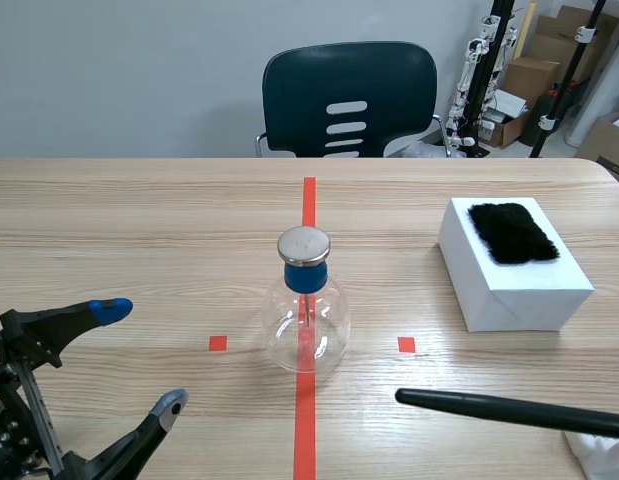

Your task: Do the electroscope experiment. rub the rod on the fur

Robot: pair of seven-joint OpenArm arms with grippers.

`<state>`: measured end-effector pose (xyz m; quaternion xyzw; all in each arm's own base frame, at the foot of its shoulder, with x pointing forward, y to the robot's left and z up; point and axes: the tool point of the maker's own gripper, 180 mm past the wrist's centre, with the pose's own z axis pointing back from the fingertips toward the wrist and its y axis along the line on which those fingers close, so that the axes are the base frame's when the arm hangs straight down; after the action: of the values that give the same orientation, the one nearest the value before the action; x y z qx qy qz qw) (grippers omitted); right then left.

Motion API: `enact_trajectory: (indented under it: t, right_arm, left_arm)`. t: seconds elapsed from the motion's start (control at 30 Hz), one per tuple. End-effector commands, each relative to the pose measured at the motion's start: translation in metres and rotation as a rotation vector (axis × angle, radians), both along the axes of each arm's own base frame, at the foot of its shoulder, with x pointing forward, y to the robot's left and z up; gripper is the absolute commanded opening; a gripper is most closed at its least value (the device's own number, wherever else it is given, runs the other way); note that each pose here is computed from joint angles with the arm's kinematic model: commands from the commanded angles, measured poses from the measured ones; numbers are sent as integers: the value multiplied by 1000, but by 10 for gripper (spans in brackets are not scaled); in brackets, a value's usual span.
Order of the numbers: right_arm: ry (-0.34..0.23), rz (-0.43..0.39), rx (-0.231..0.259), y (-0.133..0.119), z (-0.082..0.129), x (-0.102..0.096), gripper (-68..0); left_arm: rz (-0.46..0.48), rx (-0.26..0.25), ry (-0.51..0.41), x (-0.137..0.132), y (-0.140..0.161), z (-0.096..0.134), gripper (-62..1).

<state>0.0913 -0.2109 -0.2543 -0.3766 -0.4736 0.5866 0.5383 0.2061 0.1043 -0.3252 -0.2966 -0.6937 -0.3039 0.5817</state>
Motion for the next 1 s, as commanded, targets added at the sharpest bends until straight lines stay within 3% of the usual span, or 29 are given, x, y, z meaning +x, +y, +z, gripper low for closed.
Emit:
enact_trajectory:
  t: [0.0,0.97]
  right_arm:
    - [-26,18,-14,0,9,4,-671]
    - [-34,21,-7,2,9,5,-671]
  left_arm:
    - [1,-30,-23,2,-2,8,14]
    - [1,-30,-23,2,-2,8,14]
